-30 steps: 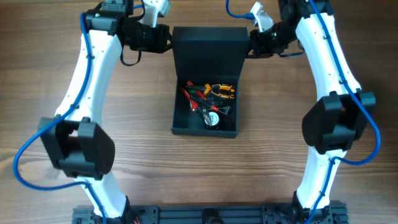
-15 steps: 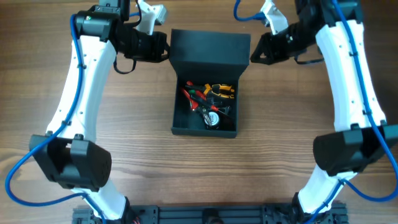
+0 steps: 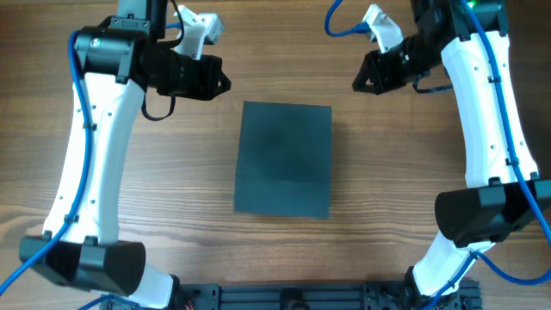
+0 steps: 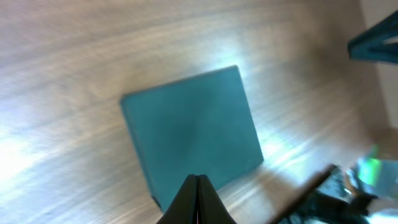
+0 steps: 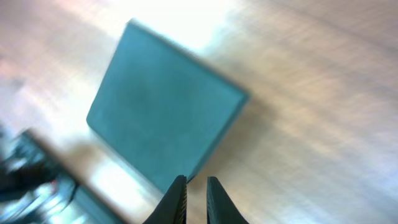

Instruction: Pack container

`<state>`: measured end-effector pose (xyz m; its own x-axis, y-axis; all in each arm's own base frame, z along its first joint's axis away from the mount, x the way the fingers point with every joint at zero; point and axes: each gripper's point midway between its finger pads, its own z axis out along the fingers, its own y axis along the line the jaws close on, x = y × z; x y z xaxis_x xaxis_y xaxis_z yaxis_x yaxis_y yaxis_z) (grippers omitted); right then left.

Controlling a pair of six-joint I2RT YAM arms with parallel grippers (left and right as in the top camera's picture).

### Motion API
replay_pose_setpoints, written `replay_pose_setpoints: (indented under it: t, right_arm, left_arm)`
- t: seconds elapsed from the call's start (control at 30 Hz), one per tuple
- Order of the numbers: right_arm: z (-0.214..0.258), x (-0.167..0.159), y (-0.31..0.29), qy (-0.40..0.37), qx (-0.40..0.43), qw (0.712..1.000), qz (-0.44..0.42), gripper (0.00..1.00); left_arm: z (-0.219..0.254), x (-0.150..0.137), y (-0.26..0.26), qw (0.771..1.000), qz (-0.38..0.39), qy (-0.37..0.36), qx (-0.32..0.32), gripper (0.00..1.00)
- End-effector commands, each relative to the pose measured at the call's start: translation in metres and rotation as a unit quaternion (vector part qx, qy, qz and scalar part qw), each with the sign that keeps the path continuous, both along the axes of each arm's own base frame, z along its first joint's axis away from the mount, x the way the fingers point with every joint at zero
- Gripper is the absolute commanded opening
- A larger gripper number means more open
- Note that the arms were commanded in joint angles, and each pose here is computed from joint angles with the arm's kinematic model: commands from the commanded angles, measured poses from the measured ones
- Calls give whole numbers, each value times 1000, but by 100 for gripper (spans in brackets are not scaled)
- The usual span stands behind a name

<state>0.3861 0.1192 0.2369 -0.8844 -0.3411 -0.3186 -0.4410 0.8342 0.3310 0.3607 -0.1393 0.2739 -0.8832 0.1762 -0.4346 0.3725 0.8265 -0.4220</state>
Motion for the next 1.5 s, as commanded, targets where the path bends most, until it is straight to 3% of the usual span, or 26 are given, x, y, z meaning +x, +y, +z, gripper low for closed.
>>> replay_pose_setpoints:
  t: [0.0, 0.13, 0.33, 0.5, 0.63, 0.83, 1.0, 1.13, 1.3, 1.47]
  right_arm:
    - [10, 36, -31, -65, -76, 989, -112, 11]
    - [27, 71, -53, -140, -114, 968, -176, 12]
    - [71, 83, -118, -198, -143, 922, -302, 14]
    - [95, 74, -206, -193, -105, 856, -468, 12]
    - [87, 53, -256, -156, -96, 817, -547, 8]
    - [98, 19, -247, -129, -74, 826, -543, 7]
    - [144, -24, -228, -172, -61, 831, -526, 7]
    - [166, -50, -195, -195, -26, 868, -456, 8]
    - [141, -59, -161, -149, -11, 904, -400, 8]
    - [98, -46, -111, -106, -14, 938, -329, 8]
  left_arm:
    - [1, 15, 23, 996, 31, -48, 72, 4]
    - [1, 36, 46, 985, 70, -86, 136, 4]
    - [-1, 38, 61, 977, 90, -89, 173, 4]
    - [-1, 39, 62, 976, 92, -90, 176, 4]
    - [-1, 38, 62, 976, 91, -88, 177, 4]
    - [-3, 36, 63, 976, 90, -82, 178, 4]
    - [-3, 36, 63, 976, 90, -83, 178, 4]
    - [-3, 36, 63, 976, 90, -83, 178, 4]
    - [-7, 37, 63, 977, 89, -78, 179, 4]
    - [-24, 39, 66, 975, 89, -57, 194, 4]
